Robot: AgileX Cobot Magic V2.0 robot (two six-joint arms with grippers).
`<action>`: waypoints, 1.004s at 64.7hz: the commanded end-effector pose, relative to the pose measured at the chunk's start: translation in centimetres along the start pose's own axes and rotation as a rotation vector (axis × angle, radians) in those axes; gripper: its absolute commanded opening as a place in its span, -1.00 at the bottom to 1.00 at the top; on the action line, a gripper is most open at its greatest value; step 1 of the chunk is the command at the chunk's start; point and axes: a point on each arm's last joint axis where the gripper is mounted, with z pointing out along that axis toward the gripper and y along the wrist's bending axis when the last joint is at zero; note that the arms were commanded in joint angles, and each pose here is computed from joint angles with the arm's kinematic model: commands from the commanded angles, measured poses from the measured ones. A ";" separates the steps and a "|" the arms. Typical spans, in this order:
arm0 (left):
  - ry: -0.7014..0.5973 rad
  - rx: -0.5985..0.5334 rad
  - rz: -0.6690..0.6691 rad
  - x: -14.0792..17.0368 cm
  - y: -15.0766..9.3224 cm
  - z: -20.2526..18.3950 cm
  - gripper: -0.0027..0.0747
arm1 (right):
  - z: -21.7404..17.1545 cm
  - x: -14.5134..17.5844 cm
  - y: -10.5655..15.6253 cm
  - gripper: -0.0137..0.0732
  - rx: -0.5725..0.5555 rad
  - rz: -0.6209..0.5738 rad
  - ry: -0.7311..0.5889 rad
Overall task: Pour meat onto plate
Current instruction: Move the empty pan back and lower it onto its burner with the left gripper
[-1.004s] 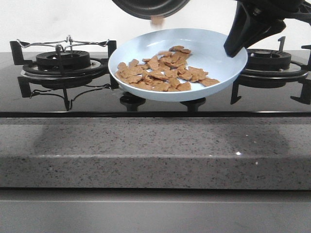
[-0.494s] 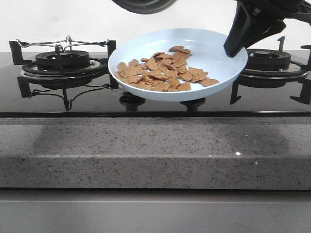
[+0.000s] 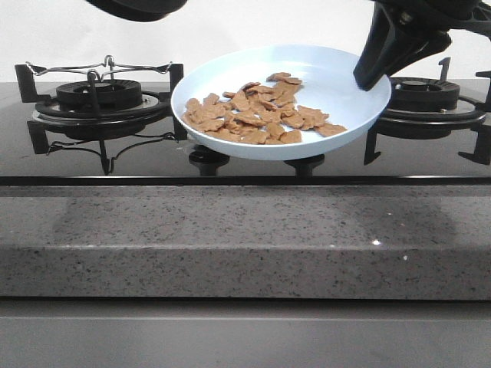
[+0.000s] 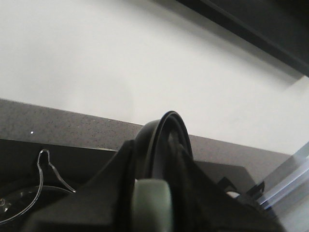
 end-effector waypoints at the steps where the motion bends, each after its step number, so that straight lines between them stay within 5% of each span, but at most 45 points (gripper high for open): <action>1: -0.084 0.080 -0.136 -1.9 0.1 -0.8 -0.98 | -1.7 -1.5 0.5 -0.82 -0.019 0.000 -0.114; 30: -0.079 0.086 -0.410 -0.1 8.0 2.0 -0.98 | -1.7 -1.5 0.5 -0.82 -0.019 0.000 -0.114; 65: -0.053 0.005 -0.523 2.0 12.0 3.7 -0.98 | -1.7 -1.5 0.5 -0.82 -0.019 0.000 -0.114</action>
